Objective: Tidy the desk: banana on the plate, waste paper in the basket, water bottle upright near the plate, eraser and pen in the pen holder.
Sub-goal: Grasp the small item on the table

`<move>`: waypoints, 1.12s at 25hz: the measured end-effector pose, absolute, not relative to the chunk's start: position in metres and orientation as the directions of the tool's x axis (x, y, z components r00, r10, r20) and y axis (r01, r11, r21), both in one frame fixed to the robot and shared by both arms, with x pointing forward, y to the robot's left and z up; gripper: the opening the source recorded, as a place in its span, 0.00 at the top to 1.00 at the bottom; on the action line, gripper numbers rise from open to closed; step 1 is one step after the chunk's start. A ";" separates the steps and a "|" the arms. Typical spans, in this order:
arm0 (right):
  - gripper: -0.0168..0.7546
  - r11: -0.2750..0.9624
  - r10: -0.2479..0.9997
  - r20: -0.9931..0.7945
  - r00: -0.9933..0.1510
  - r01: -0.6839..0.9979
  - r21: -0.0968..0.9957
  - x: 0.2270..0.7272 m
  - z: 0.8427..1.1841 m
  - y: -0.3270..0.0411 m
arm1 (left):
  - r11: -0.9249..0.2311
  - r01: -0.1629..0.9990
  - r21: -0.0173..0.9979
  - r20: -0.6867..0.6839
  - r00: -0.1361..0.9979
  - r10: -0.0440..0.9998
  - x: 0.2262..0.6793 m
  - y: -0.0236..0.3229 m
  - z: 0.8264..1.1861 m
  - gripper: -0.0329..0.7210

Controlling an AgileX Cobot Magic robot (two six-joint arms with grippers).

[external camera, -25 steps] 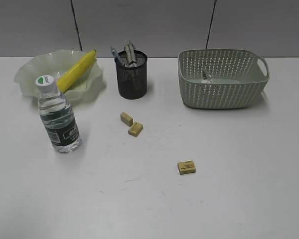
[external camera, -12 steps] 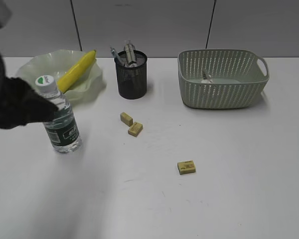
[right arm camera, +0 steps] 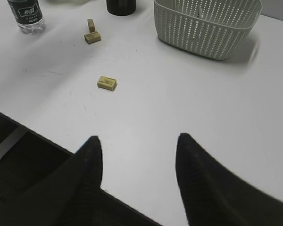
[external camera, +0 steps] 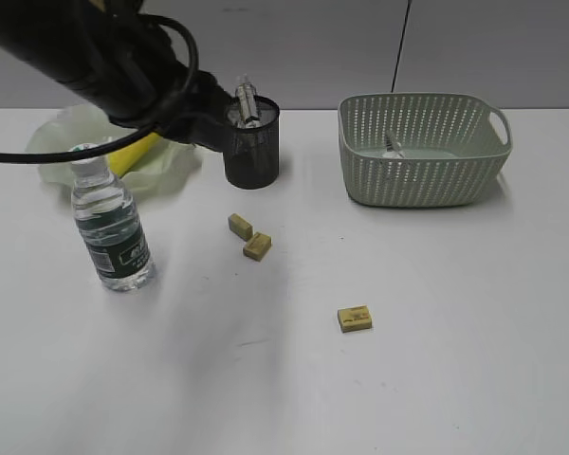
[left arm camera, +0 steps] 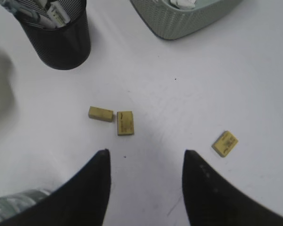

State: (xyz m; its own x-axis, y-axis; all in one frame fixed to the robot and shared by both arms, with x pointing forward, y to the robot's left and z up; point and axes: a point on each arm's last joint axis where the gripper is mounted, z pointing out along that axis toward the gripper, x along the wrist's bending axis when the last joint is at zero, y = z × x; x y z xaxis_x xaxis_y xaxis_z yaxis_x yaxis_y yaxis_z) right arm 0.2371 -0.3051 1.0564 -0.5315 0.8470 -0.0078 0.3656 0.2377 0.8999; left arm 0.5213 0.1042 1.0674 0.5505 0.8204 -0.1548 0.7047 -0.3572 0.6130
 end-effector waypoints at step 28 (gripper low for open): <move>0.45 0.238 0.847 -0.009 -0.532 0.364 0.900 0.237 1.056 -0.305 | -0.515 0.833 0.201 0.056 0.515 0.855 0.608 0.000 0.947 0.41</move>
